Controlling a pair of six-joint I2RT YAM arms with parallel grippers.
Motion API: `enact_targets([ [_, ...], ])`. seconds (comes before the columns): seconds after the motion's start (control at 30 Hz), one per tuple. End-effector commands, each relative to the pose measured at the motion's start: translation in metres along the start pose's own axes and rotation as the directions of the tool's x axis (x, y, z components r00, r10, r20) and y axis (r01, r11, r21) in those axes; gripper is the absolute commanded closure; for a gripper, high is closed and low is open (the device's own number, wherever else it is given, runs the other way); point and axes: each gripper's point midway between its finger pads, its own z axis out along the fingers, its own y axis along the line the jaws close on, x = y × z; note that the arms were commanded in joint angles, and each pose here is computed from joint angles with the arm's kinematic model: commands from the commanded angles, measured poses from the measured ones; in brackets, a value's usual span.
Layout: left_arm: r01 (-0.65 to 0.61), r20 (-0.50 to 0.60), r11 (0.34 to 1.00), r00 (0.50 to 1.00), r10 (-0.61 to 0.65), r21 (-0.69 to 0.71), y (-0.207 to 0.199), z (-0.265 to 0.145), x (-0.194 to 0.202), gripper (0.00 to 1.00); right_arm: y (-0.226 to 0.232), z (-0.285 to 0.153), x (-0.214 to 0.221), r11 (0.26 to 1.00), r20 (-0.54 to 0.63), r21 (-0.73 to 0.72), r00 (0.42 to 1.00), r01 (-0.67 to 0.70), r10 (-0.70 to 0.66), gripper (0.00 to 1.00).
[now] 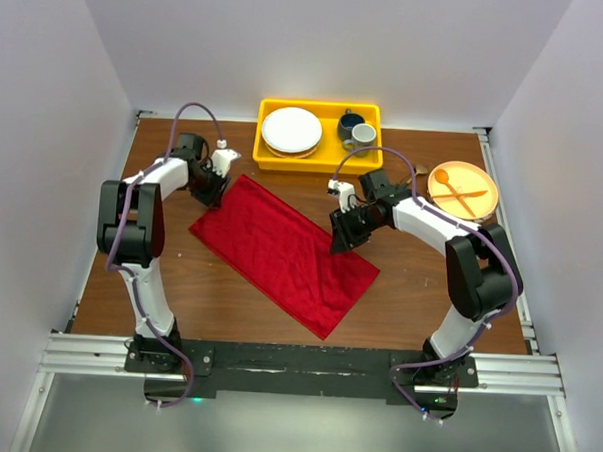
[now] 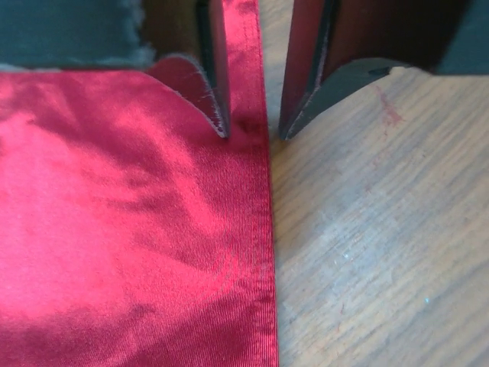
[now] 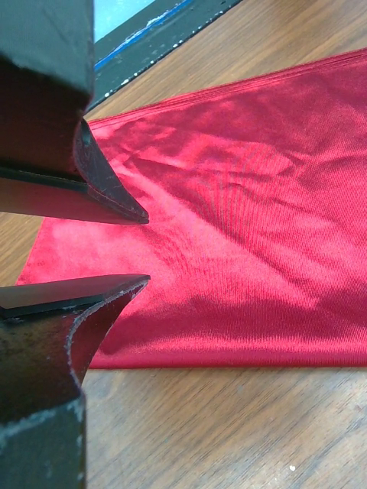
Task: Fold the napkin into a case and place the utensils inside
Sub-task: Pick up the rectangle-folded napkin at the center of the board, then fold the rectangle-folded napkin at the center of the board.
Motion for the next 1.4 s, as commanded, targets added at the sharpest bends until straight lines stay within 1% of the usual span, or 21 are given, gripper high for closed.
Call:
enact_targets([
  [0.0,-0.028,-0.052,1.000,0.998,0.028,-0.004,-0.008,0.018,0.016,0.69,0.002,0.000,-0.003,1.000,0.002,-0.012,1.000,0.005,-0.005,0.63],
  [0.07,-0.031,-0.050,0.999,0.998,0.031,-0.007,-0.007,0.017,0.014,0.71,0.002,-0.001,-0.004,1.000,0.005,-0.012,1.000,0.007,-0.006,0.63],
  [0.1,-0.034,-0.046,0.999,0.998,0.033,-0.009,-0.005,0.016,0.011,0.76,0.003,-0.002,-0.003,1.000,0.003,-0.016,1.000,0.005,-0.005,0.63],
  [0.17,-0.037,-0.044,0.999,0.998,0.036,-0.005,-0.005,0.015,0.008,0.80,0.005,-0.001,-0.003,1.000,0.000,-0.023,1.000,0.001,-0.001,0.63],
  [0.3,-0.035,-0.039,0.999,0.999,0.036,0.008,-0.006,0.012,0.003,0.95,0.003,0.000,-0.004,1.000,0.002,-0.017,1.000,0.000,0.000,0.63],
  [0.37,-0.042,-0.026,0.999,0.999,0.043,0.013,-0.007,0.009,-0.002,1.00,0.003,0.000,-0.003,1.000,0.000,-0.017,1.000,0.001,-0.001,0.63],
  [0.6,-0.069,0.074,0.998,0.995,0.068,0.013,-0.015,-0.018,-0.036,1.00,0.002,-0.004,-0.007,1.000,0.008,-0.018,1.000,-0.018,0.018,0.63],
  [0.83,-0.168,0.164,0.985,0.973,0.161,0.029,-0.059,-0.054,-0.069,1.00,-0.003,-0.011,-0.011,0.998,0.024,-0.023,0.998,-0.053,0.054,0.63],
  [1.0,-0.204,0.190,0.977,0.963,0.189,0.061,-0.089,-0.064,-0.079,1.00,-0.007,-0.015,-0.010,0.997,0.025,-0.016,0.997,-0.070,0.071,0.63],
  [1.1,-0.208,0.190,0.971,0.964,0.184,0.117,-0.113,-0.064,-0.081,1.00,-0.012,-0.019,-0.011,0.996,0.032,-0.012,0.996,-0.087,0.088,0.63],
  [1.2,-0.223,0.188,0.957,0.964,0.189,0.184,-0.146,-0.062,-0.079,1.00,-0.019,-0.025,-0.010,0.993,0.033,-0.006,0.992,-0.118,0.119,0.64],
  [1.23,-0.247,0.189,0.945,0.960,0.208,0.214,-0.165,-0.061,-0.078,1.00,-0.024,-0.029,-0.009,0.991,0.036,-0.001,0.990,-0.135,0.135,0.64],
  [1.3,-0.244,0.185,0.931,0.962,0.198,0.271,-0.190,-0.060,-0.074,1.00,-0.026,-0.034,-0.007,0.988,0.033,0.000,0.988,-0.152,0.152,0.64],
  [1.33,-0.269,0.186,0.915,0.958,0.220,0.301,-0.210,-0.059,-0.073,1.00,-0.030,-0.038,-0.006,0.986,0.039,0.005,0.986,-0.165,0.165,0.64],
  [1.37,-0.258,0.180,0.910,0.961,0.209,0.323,-0.221,-0.056,-0.069,1.00,-0.032,-0.039,-0.003,0.985,0.037,0.008,0.984,-0.174,0.173,0.64],
])
